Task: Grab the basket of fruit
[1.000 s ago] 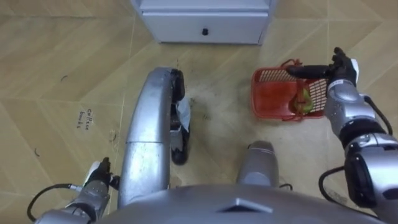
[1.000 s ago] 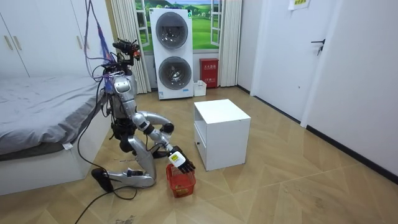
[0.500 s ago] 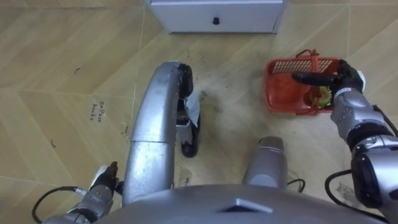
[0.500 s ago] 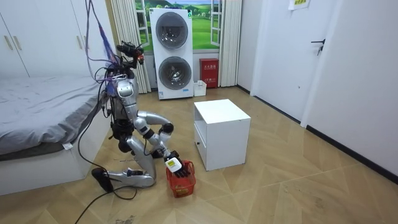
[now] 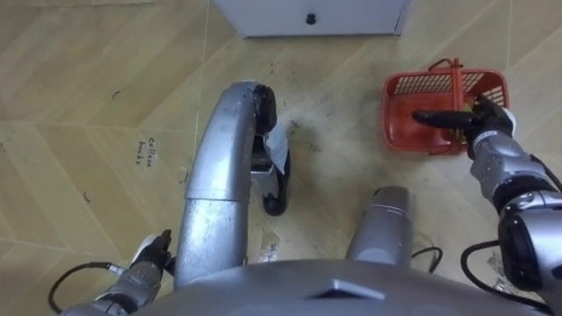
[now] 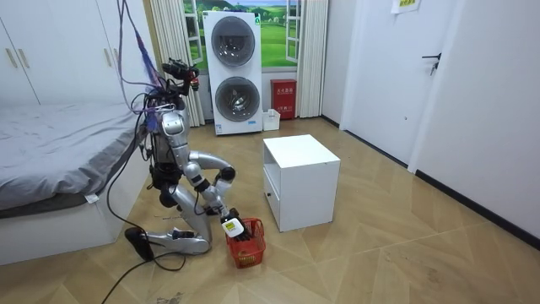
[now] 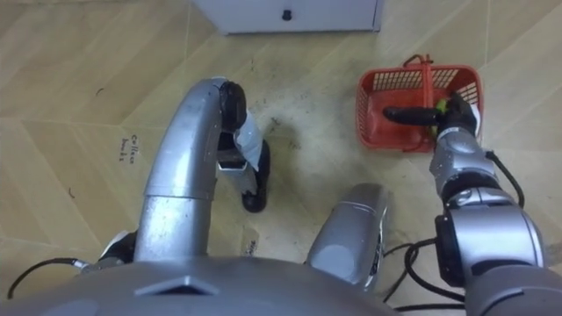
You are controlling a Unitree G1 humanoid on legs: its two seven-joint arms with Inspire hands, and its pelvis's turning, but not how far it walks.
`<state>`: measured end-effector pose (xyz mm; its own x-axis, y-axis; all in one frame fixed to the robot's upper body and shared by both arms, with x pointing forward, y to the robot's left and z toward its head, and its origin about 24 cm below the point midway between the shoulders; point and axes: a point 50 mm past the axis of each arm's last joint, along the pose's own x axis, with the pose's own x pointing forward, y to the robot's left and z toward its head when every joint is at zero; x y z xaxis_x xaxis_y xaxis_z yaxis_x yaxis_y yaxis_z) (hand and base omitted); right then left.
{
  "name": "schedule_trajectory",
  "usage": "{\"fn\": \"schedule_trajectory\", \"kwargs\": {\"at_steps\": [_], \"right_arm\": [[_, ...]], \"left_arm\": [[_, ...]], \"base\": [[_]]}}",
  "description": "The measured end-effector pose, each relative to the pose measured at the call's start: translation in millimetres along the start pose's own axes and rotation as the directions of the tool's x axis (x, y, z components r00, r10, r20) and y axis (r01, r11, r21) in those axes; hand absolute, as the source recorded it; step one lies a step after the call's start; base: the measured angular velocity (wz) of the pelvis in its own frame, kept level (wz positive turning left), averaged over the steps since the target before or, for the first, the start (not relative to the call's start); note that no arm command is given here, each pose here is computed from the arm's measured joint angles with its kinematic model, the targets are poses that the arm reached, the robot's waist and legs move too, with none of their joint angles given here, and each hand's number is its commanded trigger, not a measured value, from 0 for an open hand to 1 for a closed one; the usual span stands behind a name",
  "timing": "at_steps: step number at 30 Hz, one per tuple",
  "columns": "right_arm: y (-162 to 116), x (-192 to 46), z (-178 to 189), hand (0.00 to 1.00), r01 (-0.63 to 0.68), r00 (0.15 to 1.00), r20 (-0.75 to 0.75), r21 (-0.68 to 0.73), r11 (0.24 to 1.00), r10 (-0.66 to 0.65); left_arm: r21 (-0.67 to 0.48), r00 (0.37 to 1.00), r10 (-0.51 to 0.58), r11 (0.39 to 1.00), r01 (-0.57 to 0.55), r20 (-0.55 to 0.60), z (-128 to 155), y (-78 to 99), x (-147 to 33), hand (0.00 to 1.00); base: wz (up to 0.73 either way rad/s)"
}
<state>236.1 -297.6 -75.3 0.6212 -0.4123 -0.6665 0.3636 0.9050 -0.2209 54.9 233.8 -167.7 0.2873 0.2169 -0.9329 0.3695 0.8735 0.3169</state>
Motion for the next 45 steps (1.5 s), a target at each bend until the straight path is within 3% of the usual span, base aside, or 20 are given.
{"fn": "schedule_trajectory", "kwargs": {"at_steps": [12, 23, 36, 45], "right_arm": [[2.3, 0.1, 1.0, 1.0, -0.048, 0.999, 0.002, -0.027, 0.998, 0.048], [5.5, -0.8, -12.2, 1.0, -0.094, 0.994, -0.058, -0.081, 0.992, 0.09], [8.2, -1.2, -15.6, 1.0, -0.107, 0.992, -0.071, -0.079, 0.991, 0.101], [26.9, -3.3, -19.7, 1.0, -0.167, 0.983, -0.094, -0.08, 0.983, 0.159]], "left_arm": [[0.0, 0.998, -0.055, 0.998, 0.055, 0.027, 8.4, -1.9, 0.7, 0.0], [0.005, 0.996, -0.052, 0.999, 0.052, 0.076, 39.6, 9.6, 5.4, 0.0], [-0.008, 0.996, -0.04, 0.999, 0.041, 0.081, 52.1, 15.2, 7.0, 0.0], [-0.042, 0.994, -0.023, 0.999, 0.028, 0.11, 64.9, 22.2, 7.5, 0.0]], "base": [[0.01], [0.0], [-0.01], [-0.01]]}}
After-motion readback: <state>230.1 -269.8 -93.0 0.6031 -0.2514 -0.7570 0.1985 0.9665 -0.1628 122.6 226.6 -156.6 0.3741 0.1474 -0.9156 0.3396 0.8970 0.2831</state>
